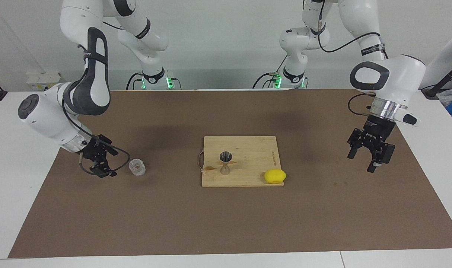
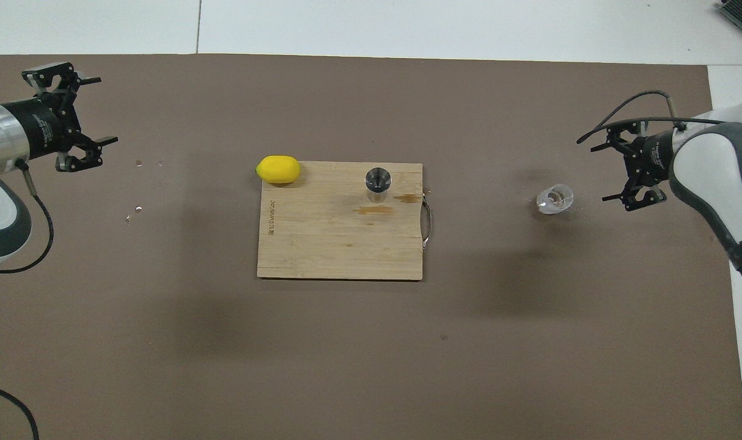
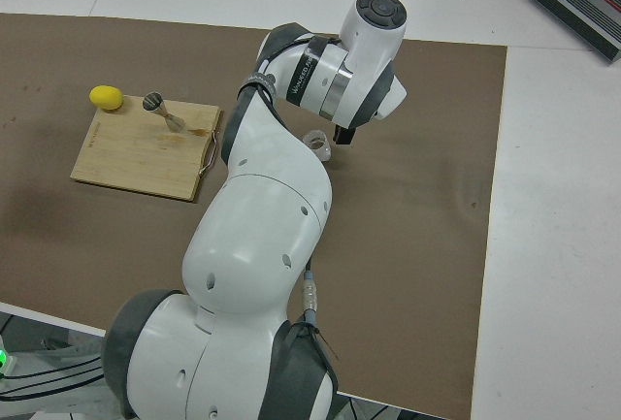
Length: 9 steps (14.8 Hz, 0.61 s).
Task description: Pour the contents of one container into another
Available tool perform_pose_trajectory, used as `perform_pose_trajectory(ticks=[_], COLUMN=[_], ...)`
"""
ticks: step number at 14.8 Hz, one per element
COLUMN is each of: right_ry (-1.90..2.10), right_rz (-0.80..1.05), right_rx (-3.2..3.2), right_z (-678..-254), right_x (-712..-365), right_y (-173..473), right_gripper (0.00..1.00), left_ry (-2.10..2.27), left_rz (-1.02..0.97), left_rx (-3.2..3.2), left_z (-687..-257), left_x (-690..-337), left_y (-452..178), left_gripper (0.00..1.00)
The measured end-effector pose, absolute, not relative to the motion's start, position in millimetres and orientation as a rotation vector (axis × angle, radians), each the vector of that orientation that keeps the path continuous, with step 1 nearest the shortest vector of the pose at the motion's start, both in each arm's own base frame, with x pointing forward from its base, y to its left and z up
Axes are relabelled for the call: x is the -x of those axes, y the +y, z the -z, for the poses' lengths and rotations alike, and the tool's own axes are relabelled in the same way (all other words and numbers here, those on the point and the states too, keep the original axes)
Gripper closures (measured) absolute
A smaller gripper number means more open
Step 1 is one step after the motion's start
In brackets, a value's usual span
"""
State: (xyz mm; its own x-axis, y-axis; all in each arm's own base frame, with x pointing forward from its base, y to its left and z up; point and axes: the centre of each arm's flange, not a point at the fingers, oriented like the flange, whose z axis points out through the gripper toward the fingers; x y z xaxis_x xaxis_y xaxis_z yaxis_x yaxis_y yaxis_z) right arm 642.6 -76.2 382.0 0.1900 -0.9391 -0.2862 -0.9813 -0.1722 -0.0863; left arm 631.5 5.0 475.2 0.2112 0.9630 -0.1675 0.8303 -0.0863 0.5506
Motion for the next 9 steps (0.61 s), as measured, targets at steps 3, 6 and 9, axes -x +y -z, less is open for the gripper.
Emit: perform_pose_trajectory(ticks=[3,6,9], right_ry=[1.858,1.895,1.9], right_rz=[-0.258,-0.293,-0.329], right_rx=[2.175,2.115,2.122], right_z=[-368,-339,-322], right_x=[-645,-647,-641], right_y=[-81,-91,-97], right_gripper=[0.0,0.0,0.0], left_ry=[1.516,1.173,0.748], left_rz=[-0.335,-0.28,-0.224], left_rx=[-2.21,-2.548,-2.867], left_z=[-468,-461,-460], left_x=[-627,-615,-601], left_y=[0,0,12], left_gripper=[0.0,0.0,0.0])
